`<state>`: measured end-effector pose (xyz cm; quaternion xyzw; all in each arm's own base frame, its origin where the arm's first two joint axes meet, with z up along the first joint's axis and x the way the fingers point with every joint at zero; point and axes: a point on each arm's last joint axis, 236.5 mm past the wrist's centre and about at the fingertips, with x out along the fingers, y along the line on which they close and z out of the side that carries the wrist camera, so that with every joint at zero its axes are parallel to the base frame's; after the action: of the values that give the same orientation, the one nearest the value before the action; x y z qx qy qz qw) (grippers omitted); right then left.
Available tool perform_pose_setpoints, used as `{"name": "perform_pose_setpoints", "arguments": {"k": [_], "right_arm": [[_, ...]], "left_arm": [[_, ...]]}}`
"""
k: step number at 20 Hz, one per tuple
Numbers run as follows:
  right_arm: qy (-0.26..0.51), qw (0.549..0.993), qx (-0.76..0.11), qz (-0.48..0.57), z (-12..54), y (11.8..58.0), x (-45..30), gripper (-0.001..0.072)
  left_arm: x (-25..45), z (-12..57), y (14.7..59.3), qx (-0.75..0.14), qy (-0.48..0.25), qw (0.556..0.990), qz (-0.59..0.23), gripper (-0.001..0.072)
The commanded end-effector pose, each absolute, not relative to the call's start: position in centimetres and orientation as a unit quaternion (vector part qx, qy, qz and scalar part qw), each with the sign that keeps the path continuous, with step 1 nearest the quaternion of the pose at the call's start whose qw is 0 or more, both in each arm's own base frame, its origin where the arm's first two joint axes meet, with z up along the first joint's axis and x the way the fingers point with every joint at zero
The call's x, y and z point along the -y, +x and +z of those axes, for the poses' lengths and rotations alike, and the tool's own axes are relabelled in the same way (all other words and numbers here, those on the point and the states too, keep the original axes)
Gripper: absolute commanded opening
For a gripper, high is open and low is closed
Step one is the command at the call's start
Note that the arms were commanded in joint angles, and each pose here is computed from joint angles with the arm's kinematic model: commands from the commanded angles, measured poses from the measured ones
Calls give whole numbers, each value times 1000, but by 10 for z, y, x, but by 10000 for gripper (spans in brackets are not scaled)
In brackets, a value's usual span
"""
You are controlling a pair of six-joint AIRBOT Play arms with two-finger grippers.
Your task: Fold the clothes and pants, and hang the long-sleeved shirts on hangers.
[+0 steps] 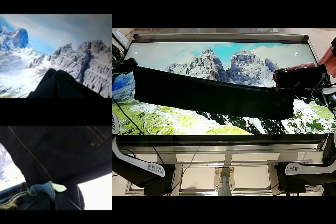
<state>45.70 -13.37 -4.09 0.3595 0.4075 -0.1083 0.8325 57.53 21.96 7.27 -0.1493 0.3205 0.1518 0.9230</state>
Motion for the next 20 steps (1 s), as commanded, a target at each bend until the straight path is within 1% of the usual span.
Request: {"name": "perform_pose_setpoints", "arguments": {"k": [1, 2, 3, 4, 6, 8, 9, 11, 13, 15, 16, 18, 19, 20], "right_arm": [[355, 839, -396, -113, -39, 463, 136, 40], [355, 839, -397, -113, -39, 462, 136, 73], [355, 839, -397, -112, -39, 462, 135, 197], [356, 838, -398, -111, -39, 462, 134, 275], [356, 836, -403, -107, -38, 460, 132, 278], [355, 836, -407, -99, -35, 461, 129, 280], [349, 840, -407, -90, -28, 463, 127, 297], [337, 849, -400, -71, -4, 472, 126, 448], [325, 860, -390, -48, 30, 481, 123, 453], [308, 867, -390, -20, 62, 482, 115, 453], [303, 868, -393, -6, 76, 480, 109, 453], [288, 869, -401, 23, 98, 473, 95, 453], [282, 868, -407, 35, 105, 468, 87, 452], [279, 865, -414, 48, 109, 464, 78, 452]], "left_arm": [[-217, 69, 581, -317, -142, 926, 148, 50], [-215, 69, 582, -319, -133, 927, 143, 92], [-213, 70, 584, -318, -125, 930, 139, 173], [-209, 71, 586, -315, -119, 932, 136, 207], [-206, 75, 589, -309, -115, 935, 132, 247], [-202, 79, 591, -308, -100, 938, 125, 254], [-201, 83, 591, -310, -96, 938, 122, 303], [-199, 92, 590, -316, -87, 938, 114, 305], [-199, 100, 585, -328, -88, 934, 110, 306], [-195, 102, 576, -354, -76, 927, 97, 367], [-190, 99, 570, -374, -65, 921, 85, 367], [-193, 84, 541, -443, -40, 892, 79, 368], [-204, 75, 520, -482, -32, 871, 91, 425], [-214, 66, 501, -512, -42, 853, 98, 499]]}}
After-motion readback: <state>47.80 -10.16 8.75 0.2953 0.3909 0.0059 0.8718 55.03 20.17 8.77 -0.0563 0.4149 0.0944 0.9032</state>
